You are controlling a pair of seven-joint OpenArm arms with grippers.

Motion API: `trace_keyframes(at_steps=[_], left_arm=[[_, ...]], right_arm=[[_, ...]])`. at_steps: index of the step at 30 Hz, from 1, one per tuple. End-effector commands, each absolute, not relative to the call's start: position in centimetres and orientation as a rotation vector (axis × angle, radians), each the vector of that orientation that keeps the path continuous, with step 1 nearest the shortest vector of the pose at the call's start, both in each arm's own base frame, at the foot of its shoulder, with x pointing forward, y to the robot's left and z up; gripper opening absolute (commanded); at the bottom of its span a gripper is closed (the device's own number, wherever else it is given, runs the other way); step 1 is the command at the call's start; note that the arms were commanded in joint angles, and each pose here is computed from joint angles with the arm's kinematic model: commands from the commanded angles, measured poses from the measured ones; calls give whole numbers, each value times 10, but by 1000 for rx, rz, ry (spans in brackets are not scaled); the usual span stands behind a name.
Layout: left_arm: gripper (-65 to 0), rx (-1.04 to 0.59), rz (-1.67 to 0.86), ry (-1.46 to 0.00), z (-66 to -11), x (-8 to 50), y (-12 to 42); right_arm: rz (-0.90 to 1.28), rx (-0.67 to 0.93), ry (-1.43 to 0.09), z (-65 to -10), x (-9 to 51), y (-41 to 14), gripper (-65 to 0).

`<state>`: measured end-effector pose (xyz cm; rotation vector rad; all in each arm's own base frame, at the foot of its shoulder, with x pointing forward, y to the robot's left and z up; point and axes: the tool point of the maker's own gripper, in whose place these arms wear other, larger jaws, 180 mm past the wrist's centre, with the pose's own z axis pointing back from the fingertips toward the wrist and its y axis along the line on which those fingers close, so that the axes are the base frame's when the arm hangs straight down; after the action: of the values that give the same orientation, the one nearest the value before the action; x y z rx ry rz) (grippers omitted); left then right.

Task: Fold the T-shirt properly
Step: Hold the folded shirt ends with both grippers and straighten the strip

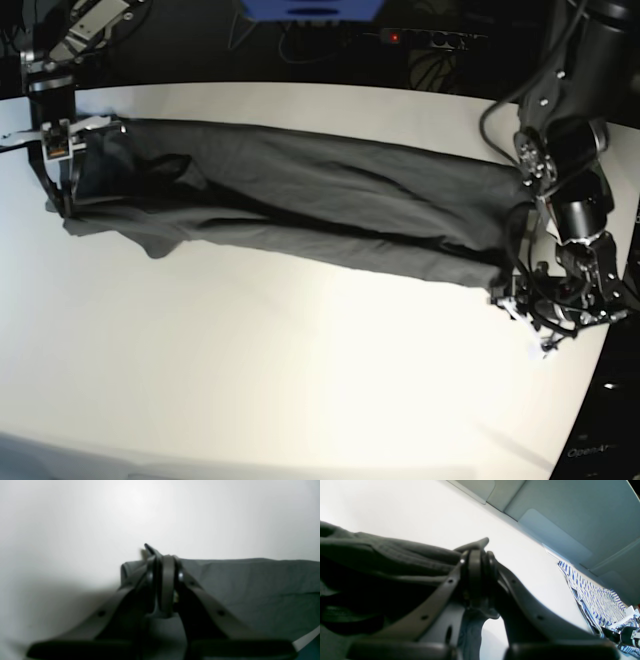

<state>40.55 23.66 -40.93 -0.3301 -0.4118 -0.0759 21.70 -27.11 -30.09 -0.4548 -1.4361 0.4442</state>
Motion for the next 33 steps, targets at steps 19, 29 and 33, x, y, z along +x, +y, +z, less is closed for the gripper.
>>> trace_keyframes(at_steps=[19,29,33], left_arm=[[-611,-230,-68,-391,-380,361,290],[-611,-315,-62,-450,-373,367,278],[-611,-307,-60,-441,-375,364,281]], right_arm=[[454,-495,-1493,-282,217,-276,-649],[460,-546,-1489,-272,211,-284,-649],[456,-541,-1487,-273,211,-284,-649]])
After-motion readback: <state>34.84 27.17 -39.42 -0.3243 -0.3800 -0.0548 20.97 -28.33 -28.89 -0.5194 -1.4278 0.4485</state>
